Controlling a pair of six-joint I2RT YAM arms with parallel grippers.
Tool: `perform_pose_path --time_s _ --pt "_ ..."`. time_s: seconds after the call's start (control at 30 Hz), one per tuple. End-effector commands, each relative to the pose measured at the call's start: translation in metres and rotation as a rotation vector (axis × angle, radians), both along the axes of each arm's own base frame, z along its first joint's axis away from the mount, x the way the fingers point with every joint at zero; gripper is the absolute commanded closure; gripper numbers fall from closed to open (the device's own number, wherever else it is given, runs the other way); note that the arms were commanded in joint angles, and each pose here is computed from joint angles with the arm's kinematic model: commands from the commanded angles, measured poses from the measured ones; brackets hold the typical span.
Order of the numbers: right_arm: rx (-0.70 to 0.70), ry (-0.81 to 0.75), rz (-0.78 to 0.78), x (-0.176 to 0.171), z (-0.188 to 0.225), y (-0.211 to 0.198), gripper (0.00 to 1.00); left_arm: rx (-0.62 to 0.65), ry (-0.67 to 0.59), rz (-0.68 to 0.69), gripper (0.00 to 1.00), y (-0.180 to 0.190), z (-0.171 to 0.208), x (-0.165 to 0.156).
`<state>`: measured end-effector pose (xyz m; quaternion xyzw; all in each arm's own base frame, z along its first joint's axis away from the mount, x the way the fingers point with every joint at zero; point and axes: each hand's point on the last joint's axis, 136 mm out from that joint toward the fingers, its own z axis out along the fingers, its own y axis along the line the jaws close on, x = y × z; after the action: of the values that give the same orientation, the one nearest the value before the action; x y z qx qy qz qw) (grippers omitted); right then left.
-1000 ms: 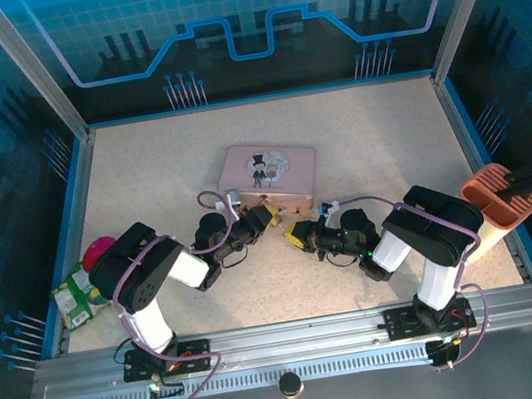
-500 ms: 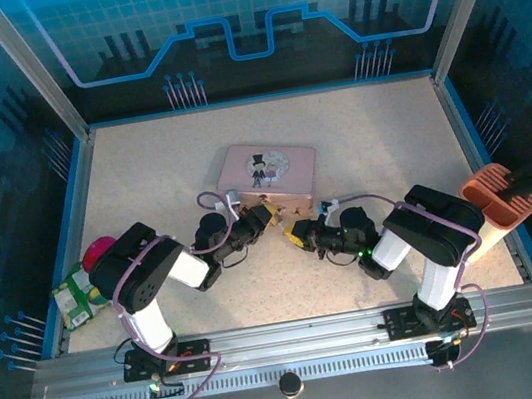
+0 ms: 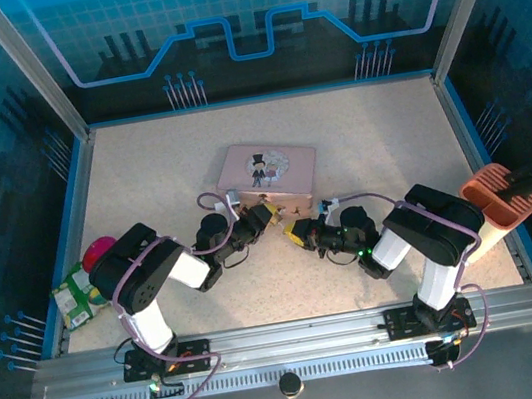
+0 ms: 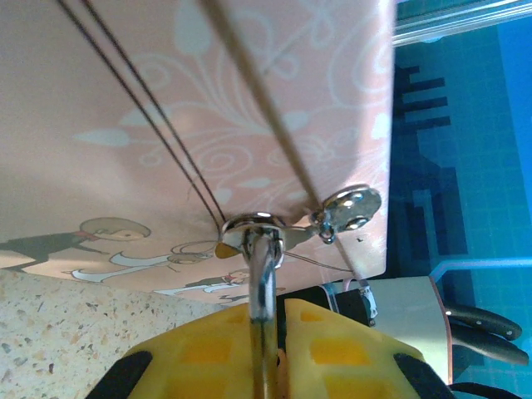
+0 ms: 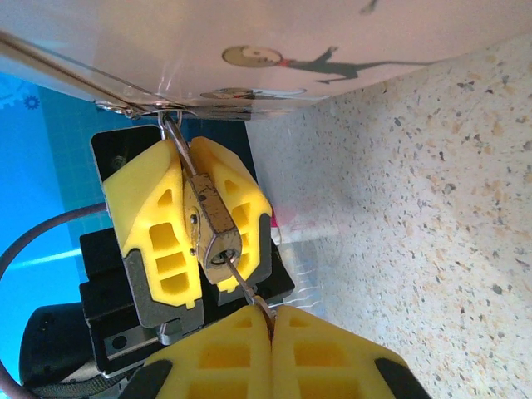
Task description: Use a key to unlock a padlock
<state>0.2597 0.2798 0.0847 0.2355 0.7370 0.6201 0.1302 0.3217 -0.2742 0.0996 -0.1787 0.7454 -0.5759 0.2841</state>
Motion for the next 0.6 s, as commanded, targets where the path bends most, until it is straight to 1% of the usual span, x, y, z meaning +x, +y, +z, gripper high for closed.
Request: perform_pose_path --time_s 0.0,0.17,0.3,0.57 --pt "0.057 -0.109 -0.071 0.018 0.032 -0.004 1.0 -0.13 -0.141 -0.183 1.0 -0.032 0.056 -0.026" --pt "0.046 -0.091 -0.065 0.009 0.026 -0.008 1.0 -0.107 -0.146 -0.16 1.0 -0.028 0.056 -0.019" --pt "0.048 -0.091 -0.06 0.006 0.027 -0.006 1.0 -0.126 -0.126 -0.146 1.0 -0.026 0.051 -0.015" --pt "0.041 -0.085 -0.054 0.0 0.024 -0.003 1.0 -0.126 -0.14 -0.138 1.0 -0.024 0.054 -0.011"
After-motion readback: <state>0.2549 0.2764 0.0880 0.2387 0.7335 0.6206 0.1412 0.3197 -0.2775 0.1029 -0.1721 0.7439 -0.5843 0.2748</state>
